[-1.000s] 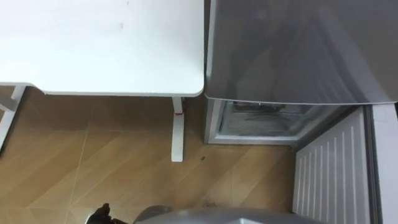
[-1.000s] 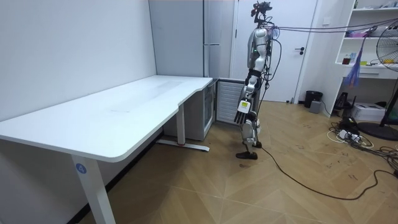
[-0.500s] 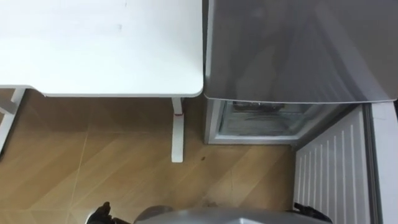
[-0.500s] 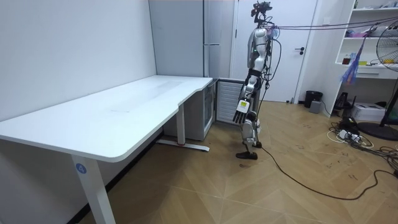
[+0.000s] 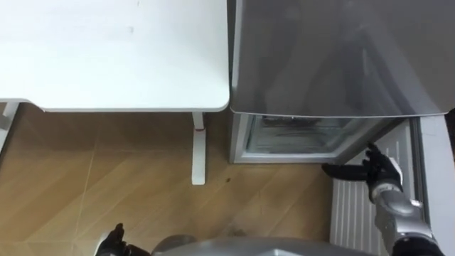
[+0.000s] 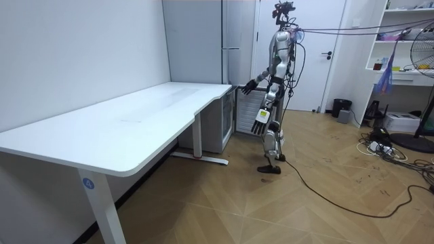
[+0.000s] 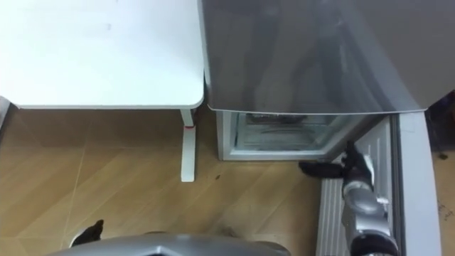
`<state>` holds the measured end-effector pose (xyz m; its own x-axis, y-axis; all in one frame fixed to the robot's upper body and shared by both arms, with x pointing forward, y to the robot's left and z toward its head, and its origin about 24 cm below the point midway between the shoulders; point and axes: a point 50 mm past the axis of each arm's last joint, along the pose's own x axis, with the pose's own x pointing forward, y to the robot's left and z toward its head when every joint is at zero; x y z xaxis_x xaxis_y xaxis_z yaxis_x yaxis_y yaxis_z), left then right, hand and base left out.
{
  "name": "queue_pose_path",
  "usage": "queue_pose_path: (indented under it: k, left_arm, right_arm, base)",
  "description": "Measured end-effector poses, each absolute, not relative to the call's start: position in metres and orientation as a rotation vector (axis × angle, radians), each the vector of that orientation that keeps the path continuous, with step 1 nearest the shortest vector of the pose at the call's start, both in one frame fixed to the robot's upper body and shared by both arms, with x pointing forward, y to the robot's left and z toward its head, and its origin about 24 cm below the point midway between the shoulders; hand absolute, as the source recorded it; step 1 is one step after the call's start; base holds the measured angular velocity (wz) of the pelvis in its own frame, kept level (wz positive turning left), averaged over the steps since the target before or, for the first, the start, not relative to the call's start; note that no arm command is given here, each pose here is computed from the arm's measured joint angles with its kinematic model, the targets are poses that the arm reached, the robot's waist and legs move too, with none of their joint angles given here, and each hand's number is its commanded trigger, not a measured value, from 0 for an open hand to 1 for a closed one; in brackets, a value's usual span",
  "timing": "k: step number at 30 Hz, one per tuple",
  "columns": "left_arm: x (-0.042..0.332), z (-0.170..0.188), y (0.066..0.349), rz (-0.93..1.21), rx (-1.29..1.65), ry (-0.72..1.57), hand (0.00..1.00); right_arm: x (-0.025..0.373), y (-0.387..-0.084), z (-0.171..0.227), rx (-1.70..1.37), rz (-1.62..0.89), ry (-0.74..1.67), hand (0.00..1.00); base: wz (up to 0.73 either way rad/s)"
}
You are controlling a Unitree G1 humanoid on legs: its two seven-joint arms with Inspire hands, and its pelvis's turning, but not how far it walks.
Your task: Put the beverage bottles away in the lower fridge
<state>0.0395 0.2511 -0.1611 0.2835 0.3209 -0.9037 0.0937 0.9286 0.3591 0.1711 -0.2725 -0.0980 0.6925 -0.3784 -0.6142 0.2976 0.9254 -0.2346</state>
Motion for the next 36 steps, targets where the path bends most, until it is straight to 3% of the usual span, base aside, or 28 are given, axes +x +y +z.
queue_pose_path:
  k: [10,20,28,36]
  left_arm:
    - [0.027,-0.159,0.255,0.168,0.389,1.296,0.0]
    - [-0.007,-0.156,0.263,0.221,0.391,1.386,0.0]
    - [0.0,-0.152,0.27,0.253,0.401,1.348,0.0]
    - [-0.001,-0.152,0.272,0.258,0.417,1.363,0.0]
  right_arm:
    - [0.195,-0.278,-0.053,-0.236,-0.441,0.481,0.0]
    - [0.19,-0.323,-0.024,-0.271,-0.704,0.375,0.0]
    - [0.163,-0.339,-0.034,-0.212,-0.803,0.435,0.0]
    - [0.118,-0.347,-0.079,-0.066,-0.932,0.683,0.0]
  base:
    - [-0.08]
    - [0.01]
    - [-0.04]
    - [0.03]
